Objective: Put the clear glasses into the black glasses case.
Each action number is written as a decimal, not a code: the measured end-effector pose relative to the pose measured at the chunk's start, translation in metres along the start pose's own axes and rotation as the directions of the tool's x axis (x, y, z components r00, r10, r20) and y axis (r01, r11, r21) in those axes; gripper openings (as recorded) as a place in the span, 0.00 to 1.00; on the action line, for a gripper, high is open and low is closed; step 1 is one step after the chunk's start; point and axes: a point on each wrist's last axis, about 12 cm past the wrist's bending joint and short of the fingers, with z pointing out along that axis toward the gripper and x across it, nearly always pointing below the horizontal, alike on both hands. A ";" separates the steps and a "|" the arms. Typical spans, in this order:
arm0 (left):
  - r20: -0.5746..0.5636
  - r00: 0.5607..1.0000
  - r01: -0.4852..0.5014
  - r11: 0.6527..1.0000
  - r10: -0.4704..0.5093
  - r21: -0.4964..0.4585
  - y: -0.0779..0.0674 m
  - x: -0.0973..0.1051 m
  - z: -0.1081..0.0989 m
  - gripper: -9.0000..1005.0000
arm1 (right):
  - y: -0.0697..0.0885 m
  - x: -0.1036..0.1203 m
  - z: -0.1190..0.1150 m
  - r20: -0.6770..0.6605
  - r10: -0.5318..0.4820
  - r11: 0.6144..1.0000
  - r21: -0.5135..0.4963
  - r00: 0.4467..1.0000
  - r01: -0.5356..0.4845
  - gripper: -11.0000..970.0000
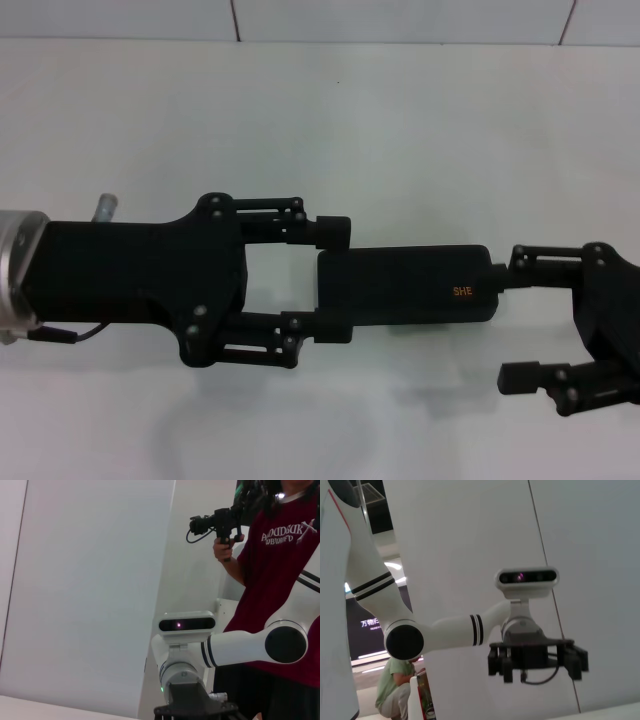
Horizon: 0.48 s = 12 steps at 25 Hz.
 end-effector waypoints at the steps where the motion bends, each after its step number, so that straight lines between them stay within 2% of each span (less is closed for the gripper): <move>1: 0.001 1.000 0.002 1.000 -0.002 -0.001 0.000 0.001 0.000 0.67 | -0.001 -0.001 0.001 0.005 -0.004 1.000 0.000 1.000 0.004 0.73; 7: -0.004 1.000 -0.007 1.000 0.007 -0.008 -0.003 0.005 -0.005 0.71 | -0.003 -0.004 0.002 0.013 -0.027 1.000 0.001 1.000 0.027 0.81; 12: -0.028 1.000 -0.013 1.000 0.012 -0.007 -0.005 0.007 -0.011 0.72 | -0.005 -0.006 0.004 0.019 -0.042 0.999 0.000 0.999 0.042 0.81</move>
